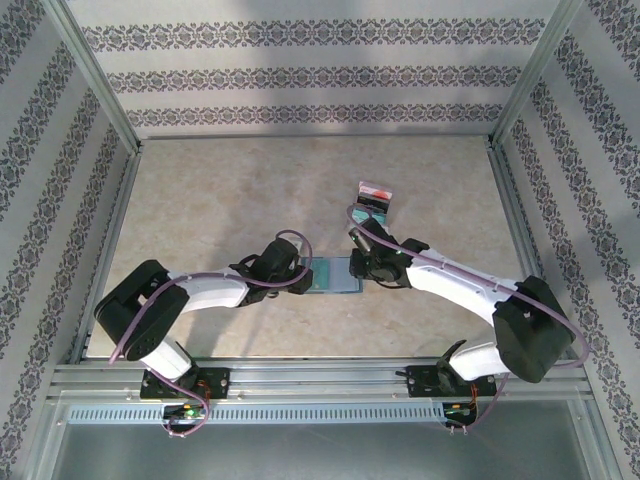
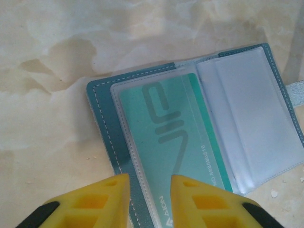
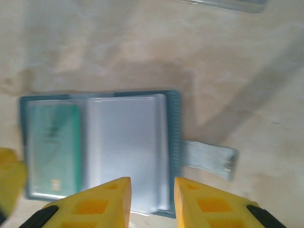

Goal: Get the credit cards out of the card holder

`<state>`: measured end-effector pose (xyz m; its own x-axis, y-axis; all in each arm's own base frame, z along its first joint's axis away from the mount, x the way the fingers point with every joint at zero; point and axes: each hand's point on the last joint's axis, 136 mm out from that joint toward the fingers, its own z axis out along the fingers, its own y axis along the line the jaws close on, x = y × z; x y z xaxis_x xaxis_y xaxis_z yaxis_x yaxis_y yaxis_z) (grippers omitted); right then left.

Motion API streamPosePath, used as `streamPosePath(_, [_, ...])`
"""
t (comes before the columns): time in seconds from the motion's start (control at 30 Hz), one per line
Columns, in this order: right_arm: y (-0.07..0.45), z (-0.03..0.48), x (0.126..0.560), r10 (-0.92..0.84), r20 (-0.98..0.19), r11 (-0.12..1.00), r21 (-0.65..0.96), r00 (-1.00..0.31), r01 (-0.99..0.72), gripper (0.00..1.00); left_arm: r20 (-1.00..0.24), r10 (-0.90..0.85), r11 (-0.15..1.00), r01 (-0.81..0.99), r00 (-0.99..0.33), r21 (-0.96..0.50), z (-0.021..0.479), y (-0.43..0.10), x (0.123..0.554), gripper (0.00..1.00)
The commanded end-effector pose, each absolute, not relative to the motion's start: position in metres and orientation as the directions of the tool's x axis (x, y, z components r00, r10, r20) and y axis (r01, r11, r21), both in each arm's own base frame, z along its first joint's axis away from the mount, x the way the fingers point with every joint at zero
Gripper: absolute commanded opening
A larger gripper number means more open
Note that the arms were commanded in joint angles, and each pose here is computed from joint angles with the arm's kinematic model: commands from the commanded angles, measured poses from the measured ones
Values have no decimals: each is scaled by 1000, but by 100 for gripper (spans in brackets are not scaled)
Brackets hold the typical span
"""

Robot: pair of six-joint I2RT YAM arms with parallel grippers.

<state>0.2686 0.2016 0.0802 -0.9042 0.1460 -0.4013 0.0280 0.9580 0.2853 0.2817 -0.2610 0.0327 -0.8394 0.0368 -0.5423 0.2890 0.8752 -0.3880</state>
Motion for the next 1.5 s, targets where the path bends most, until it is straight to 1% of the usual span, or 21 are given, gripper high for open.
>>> streamPosePath(0.0, [236,84,272,148,-352,901,432,-924,-20,29,-557,5,851,296,-831,-434,38,-277,287,24])
streamPosePath(0.13, [259,73,275,140,-297,865,501,-945,-29,25,-542,-15,850,275,-840,-449,33,-277,288,22])
streamPosePath(0.23, [269,63,277,133,-261,854,520,-956,-24,23,-529,-31,856,251,-848,-452,28,-274,288,20])
streamPosePath(0.53, [271,44,281,140,-236,859,512,-962,-1,21,-514,-40,860,232,-857,-455,23,-268,284,20])
streamPosePath(0.73, [274,39,280,147,-222,850,527,-964,8,21,-506,-40,858,230,-862,-459,23,-269,284,20])
streamPosePath(1.07, [264,23,275,156,-205,872,489,-966,37,22,-505,-37,859,231,-862,-458,23,-269,283,20])
streamPosePath(1.27, [261,16,274,160,-196,883,467,-968,52,26,-504,-39,858,230,-863,-459,23,-269,283,19])
streamPosePath(1.47, [257,11,272,164,-184,892,448,-969,66,27,-505,-40,858,229,-862,-459,24,-269,283,19])
